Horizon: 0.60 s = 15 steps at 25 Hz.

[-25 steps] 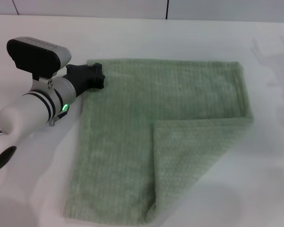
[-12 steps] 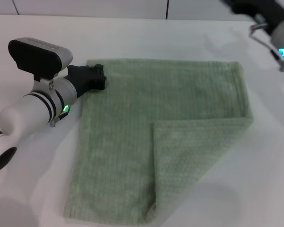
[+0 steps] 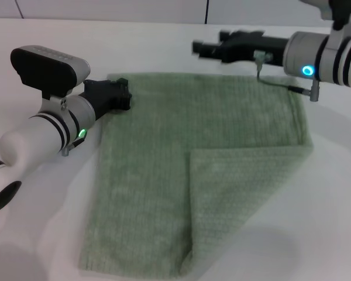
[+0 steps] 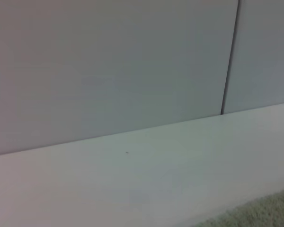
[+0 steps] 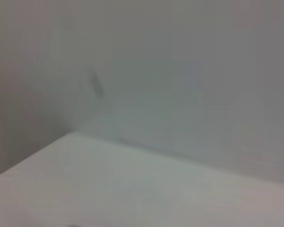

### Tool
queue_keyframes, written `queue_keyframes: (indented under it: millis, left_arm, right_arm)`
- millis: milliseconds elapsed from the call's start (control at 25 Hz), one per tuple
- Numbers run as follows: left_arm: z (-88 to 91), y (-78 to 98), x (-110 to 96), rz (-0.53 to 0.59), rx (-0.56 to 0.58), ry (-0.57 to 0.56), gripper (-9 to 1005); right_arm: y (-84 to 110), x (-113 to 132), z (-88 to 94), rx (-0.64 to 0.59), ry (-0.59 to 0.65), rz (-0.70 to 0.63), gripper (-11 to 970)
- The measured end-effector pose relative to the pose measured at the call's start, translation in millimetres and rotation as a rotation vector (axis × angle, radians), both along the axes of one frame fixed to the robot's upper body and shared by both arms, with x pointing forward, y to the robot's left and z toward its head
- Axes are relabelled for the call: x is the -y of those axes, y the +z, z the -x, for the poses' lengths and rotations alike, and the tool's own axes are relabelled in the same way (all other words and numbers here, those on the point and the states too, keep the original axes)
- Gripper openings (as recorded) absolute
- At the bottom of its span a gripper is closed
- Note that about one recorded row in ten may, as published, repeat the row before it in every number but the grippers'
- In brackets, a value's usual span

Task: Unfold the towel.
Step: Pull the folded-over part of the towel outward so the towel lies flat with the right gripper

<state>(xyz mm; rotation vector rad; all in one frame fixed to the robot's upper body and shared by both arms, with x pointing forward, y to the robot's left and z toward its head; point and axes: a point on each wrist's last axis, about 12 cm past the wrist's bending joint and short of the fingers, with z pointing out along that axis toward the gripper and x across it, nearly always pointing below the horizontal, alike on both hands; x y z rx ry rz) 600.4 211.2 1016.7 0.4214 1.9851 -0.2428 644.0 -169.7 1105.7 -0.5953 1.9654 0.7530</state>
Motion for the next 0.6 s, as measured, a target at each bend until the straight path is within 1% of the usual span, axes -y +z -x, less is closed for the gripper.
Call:
queue_keyframes:
  millis: [160,200,240,280,320,440,560,600]
  left_arm:
    - [-0.6,0.6,0.1,0.000,0.002,0.001,42]
    - [-0.8,0.7,0.2,0.000,0.003,0.001,42]
    - [-0.9,0.8,0.2,0.000,0.003,0.001,43]
    - [-1.1,1.0,0.3,0.000,0.004,0.001,43]
    - [-1.1,1.0,0.3,0.000,0.004,0.001,44]
    - [-1.4,1.4,1.0,-0.001,0.005,-0.002,45]
    - [-1.4,1.4,1.4,-0.002,0.006,-0.005,47]
    - [-1.4,1.5,1.4,-0.002,0.006,-0.005,47]
  right_arm:
    - [7.0,-8.3,4.6,-0.089,0.147,0.044,705]
    - [9.7,-10.7,7.1,-0.130,0.211,0.075,704]
    - [9.7,-10.7,7.1,-0.130,0.211,0.075,704]
    - [12.7,-12.4,9.0,-0.184,0.267,0.116,703]
    - [12.7,-12.4,9.0,-0.184,0.267,0.116,702]
    - [17.3,-13.5,10.4,-0.254,0.321,0.178,700]
    - [22.8,-12.5,12.4,-0.306,0.379,0.232,697]
    - [26.8,-13.0,14.1,-0.331,0.420,0.262,697]
